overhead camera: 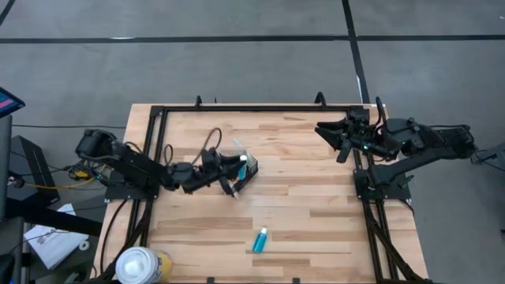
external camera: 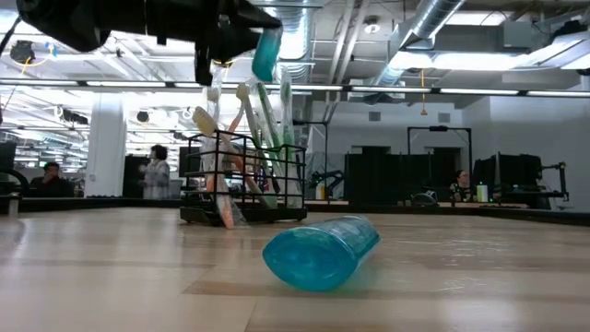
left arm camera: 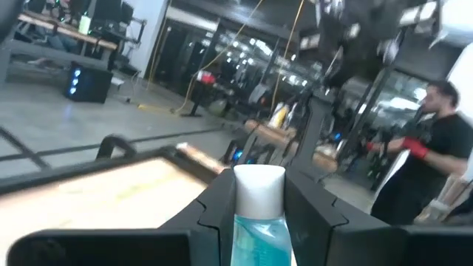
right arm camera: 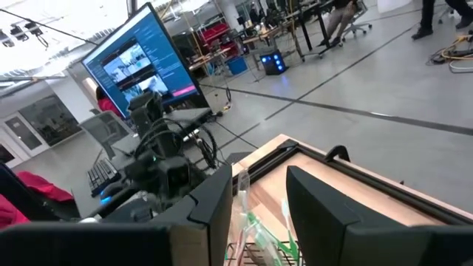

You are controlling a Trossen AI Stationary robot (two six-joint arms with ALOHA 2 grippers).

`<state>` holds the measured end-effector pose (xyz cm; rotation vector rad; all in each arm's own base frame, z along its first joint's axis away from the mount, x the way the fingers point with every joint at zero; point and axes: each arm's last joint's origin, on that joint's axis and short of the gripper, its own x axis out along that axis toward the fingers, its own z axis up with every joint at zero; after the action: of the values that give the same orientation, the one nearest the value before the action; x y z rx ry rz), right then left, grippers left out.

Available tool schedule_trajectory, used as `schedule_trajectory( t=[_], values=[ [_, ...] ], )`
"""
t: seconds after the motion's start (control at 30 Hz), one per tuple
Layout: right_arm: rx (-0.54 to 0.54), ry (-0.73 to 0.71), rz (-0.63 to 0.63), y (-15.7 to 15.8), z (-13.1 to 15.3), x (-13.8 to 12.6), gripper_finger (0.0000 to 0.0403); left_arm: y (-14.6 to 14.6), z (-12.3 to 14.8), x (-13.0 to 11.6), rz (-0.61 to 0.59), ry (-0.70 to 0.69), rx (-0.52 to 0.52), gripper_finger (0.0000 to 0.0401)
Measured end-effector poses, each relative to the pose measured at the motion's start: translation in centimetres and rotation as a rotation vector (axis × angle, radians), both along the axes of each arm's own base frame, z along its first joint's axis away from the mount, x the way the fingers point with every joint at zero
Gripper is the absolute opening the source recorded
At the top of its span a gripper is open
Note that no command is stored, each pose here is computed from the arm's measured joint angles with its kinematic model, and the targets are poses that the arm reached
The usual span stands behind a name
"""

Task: Pick & Place toothbrushing station
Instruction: Put the left blue mouthwash into the wire organizer

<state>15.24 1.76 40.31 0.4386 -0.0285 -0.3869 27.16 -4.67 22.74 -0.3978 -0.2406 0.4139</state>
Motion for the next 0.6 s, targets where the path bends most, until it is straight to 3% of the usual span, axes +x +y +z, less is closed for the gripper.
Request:
schedule_trajectory(
  t=[0.27,0.6],
  values=[
    [-0.003,0.017,0.014,0.1,-0.2,0.5,0.0120,-0.9,-3.1,1.1,0.049,0.107,0.048,0.0081],
    [-0.027,0.067,0.058,0.9,-0.8,1.6,0.0120,0.9,-5.1,2.1,0.090,0.189,0.120,0.0081]
  ],
)
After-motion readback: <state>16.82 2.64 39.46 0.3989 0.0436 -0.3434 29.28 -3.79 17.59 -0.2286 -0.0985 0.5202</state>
